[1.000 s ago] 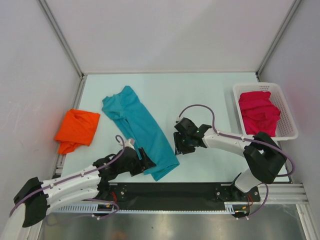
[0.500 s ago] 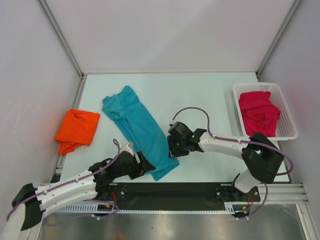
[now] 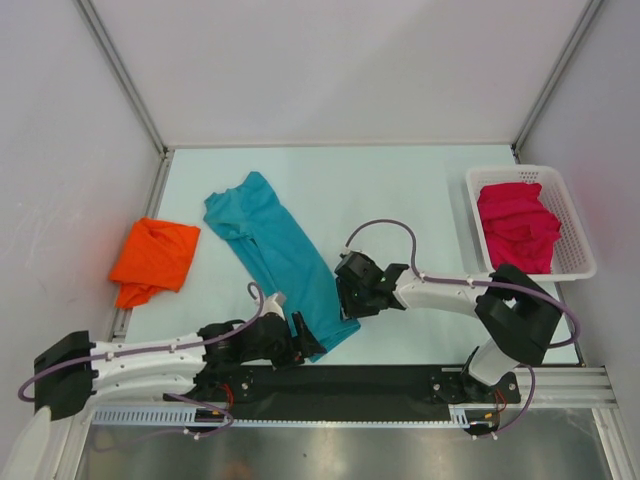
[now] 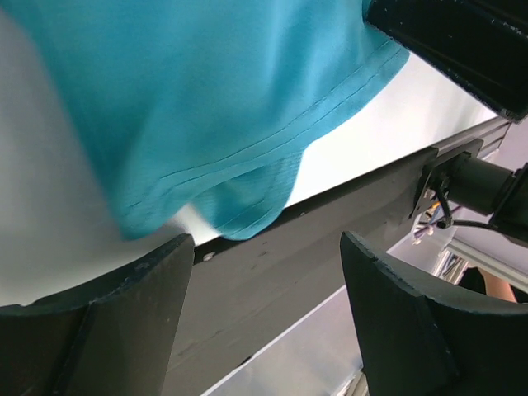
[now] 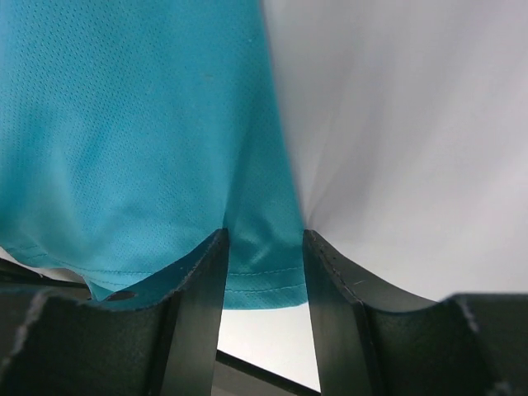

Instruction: Fold and stack the t-shirts

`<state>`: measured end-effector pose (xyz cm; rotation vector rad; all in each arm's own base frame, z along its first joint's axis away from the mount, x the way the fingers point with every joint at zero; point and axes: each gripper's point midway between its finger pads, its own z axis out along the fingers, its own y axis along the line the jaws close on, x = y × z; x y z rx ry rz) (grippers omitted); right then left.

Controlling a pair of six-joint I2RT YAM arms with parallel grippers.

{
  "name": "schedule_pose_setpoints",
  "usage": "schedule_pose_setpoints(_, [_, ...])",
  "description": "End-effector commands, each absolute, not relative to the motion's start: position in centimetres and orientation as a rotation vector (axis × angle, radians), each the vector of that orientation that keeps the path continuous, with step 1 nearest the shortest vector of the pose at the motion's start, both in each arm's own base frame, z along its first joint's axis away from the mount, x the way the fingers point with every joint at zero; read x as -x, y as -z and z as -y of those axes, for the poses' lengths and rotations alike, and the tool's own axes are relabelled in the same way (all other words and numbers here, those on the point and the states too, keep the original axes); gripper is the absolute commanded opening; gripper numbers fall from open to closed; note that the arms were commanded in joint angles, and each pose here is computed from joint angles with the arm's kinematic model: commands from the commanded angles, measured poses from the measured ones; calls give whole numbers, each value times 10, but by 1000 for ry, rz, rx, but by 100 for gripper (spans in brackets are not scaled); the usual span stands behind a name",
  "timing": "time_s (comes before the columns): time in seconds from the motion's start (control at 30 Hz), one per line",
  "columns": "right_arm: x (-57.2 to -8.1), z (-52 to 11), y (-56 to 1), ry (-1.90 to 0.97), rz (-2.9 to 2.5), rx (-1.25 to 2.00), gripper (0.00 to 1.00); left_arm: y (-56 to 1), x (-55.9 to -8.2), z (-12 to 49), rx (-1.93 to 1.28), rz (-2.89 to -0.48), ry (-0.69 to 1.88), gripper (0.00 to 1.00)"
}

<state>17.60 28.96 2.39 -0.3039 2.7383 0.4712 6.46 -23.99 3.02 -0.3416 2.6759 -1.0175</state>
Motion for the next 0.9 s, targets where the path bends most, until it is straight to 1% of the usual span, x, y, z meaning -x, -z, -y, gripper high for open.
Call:
schedule_pose_setpoints(0.0, [-185, -281, -42, -432, -2670, 278, 47, 1, -63, 228, 324, -2745, 823, 80])
schedule_pose_setpoints(0.33, [-180, -271, -32, -427, -2685, 226, 47, 1, -66, 232, 282, -2749, 785, 80])
schedule_pose_setpoints(0.5, [-176, -277, -22, -451, -2707, 227, 47, 2, -65, 224, 309, -2732, 794, 77])
schedule_pose_setpoints(0.57, [-176, -279, -21, -456, -2712, 227, 47, 4, -65, 219, 332, -2727, 792, 75])
schedule_pose_setpoints(0.63, [-176, -280, -17, -453, -2718, 233, 46, 2, -66, 218, 342, -2705, 820, 69])
schedule_pose_setpoints(0.7, [-175, -283, -16, -466, -2719, 235, 47, 3, -66, 215, 368, -2693, 836, 66])
schedule_pose_setpoints(0.73, [-175, -283, -14, -465, -2725, 233, 47, 4, -67, 213, 377, -2686, 835, 61])
schedule_pose_setpoints(0.83, [-174, -285, -11, -467, -2733, 234, 46, 11, -65, 206, 424, -2679, 842, 52])
schedule_pose_setpoints(0.87, [-174, -284, -10, -464, -2735, 234, 46, 14, -64, 203, 449, -2678, 848, 52])
